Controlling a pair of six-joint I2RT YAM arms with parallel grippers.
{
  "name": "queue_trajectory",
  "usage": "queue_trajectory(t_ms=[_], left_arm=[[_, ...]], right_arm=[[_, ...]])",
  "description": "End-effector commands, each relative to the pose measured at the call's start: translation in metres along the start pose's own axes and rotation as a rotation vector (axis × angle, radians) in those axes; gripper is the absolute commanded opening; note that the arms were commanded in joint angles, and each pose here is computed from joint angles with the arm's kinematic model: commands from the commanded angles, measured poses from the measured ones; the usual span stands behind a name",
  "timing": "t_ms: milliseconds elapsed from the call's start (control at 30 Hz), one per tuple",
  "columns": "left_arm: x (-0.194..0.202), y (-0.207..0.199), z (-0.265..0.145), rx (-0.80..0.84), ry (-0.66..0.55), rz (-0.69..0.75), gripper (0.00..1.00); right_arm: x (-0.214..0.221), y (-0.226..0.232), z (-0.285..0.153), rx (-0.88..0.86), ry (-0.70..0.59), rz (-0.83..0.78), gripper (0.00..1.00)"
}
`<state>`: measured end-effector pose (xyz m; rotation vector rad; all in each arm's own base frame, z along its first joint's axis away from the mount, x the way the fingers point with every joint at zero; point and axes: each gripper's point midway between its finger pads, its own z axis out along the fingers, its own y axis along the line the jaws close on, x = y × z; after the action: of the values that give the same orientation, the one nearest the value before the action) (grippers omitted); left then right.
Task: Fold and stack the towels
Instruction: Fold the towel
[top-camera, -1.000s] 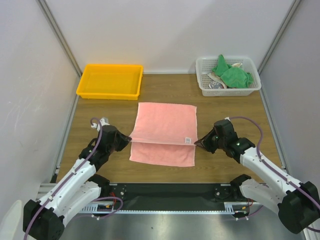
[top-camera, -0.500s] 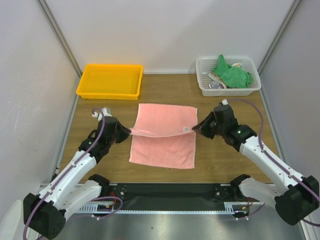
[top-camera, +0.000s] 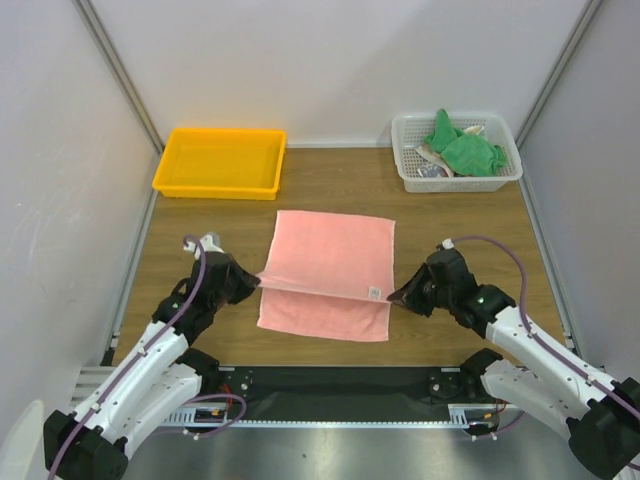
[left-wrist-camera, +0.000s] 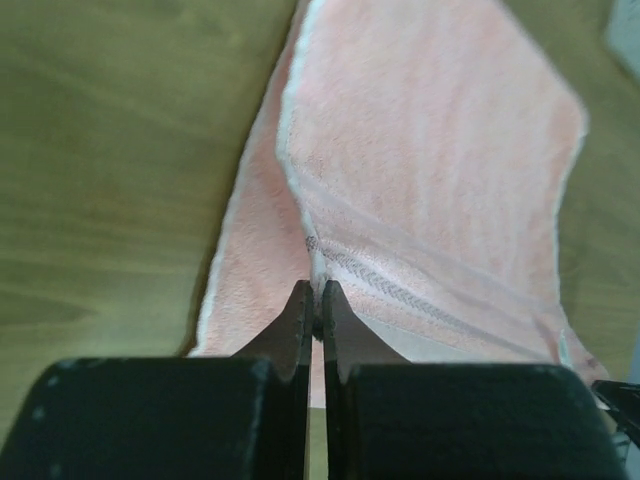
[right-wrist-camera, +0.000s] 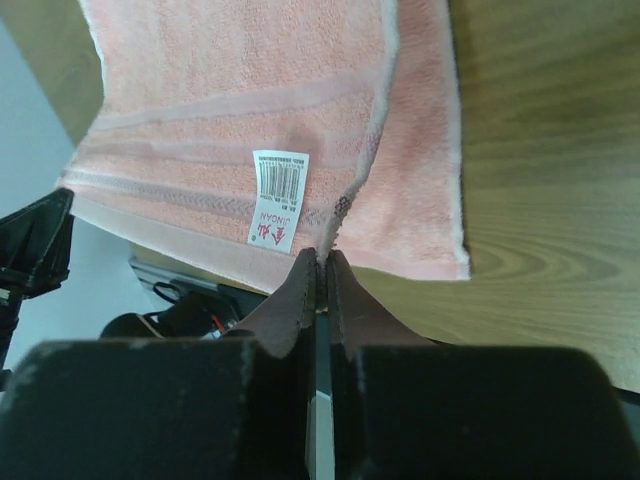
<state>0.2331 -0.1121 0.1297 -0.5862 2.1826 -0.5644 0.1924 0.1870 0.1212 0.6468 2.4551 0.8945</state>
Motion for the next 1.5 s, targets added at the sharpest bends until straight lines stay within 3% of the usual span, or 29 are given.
queue_trajectory(t_ms=[0,233,467,600,800,1000,1200,1467], left_arm=[[0.011,0.027,0.0,-0.078,0.007,-0.012,0.0],[0.043,0.057,0.011,-0.146,0.087,-0.001,0.0],[0.05,0.07,0.01,-0.172,0.097,0.025,0.0],[0.028,0.046,0.011,-0.111,0.042,0.049,0.0],[-0.038,-0.016,0.017,-0.041,-0.071,0.159,0.0],[-0.082,-0.059,-0.016,0.055,-0.173,0.207,0.0],[-0.073,-0.046,-0.04,0.054,-0.16,0.182,0.0],[-0.008,0.013,-0.026,-0.041,-0.007,0.139,0.0]], right_arm=[[0.01,-0.014,-0.004,0.027,0.013,0.03,0.0],[0.032,-0.047,0.009,0.104,0.095,0.028,0.0],[0.044,-0.063,0.013,0.14,0.142,0.012,0.0],[0.021,-0.034,0.014,0.087,0.072,-0.05,0.0],[-0.044,0.033,0.011,0.032,-0.008,-0.202,0.0],[-0.074,0.091,-0.04,-0.084,-0.121,-0.293,0.0],[-0.052,0.07,-0.057,-0.09,-0.109,-0.25,0.0],[0.015,0.0,-0.04,-0.028,0.04,-0.148,0.0]])
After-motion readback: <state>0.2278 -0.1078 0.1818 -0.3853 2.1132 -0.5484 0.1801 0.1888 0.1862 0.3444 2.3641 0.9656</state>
